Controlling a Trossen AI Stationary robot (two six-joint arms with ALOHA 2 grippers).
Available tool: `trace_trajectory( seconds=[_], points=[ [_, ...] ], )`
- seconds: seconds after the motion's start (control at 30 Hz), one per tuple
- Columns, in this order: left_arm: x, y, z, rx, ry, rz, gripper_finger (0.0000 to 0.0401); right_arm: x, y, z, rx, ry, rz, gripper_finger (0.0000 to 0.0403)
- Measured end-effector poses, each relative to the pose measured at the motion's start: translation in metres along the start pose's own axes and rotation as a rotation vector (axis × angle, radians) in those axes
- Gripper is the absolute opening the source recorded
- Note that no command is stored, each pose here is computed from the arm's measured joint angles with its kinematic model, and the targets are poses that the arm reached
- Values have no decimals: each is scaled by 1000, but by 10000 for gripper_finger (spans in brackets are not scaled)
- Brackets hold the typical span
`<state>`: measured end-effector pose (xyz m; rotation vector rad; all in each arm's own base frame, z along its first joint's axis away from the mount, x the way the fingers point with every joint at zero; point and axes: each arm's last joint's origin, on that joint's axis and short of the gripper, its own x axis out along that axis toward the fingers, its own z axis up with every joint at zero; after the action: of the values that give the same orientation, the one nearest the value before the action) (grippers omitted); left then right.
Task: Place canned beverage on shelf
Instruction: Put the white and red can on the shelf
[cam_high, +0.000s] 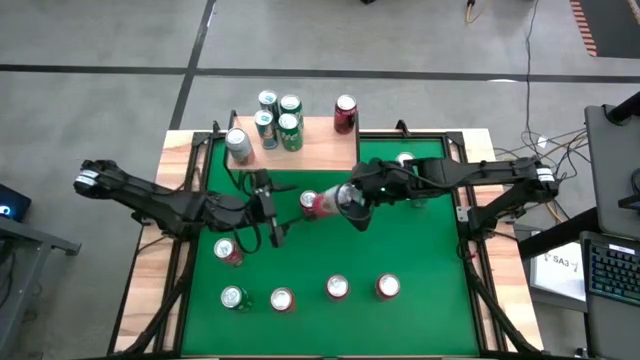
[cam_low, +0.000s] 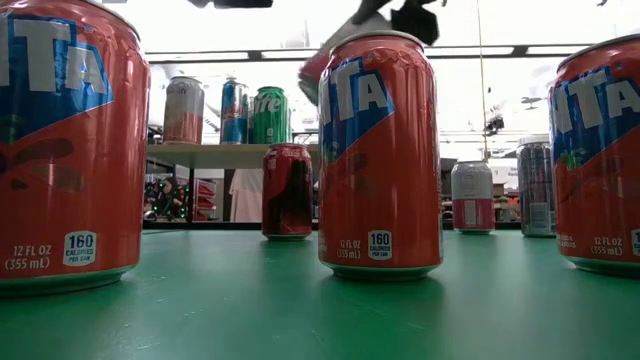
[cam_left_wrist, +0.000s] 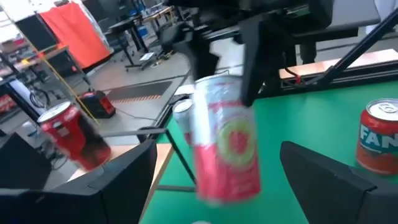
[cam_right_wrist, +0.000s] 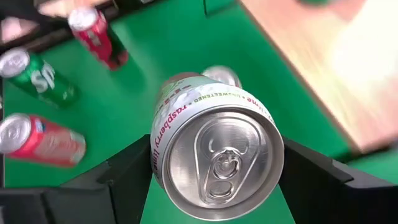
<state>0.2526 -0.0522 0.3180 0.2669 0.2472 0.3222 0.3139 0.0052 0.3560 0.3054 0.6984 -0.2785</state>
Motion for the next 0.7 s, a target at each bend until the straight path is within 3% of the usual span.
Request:
trace_trajectory(
  seconds=[0.2, 0.53, 0.7],
  points=[
    [19, -12, -5, 68, 26, 44, 326, 15, 5, 6, -68, -58, 29, 280],
    [40, -23, -16, 101, 86, 67, 326, 15, 7, 13, -105, -132, 29, 281],
    [46, -25, -23, 119, 134, 174, 326, 14, 9, 15, -107, -156, 39, 281]
  ],
)
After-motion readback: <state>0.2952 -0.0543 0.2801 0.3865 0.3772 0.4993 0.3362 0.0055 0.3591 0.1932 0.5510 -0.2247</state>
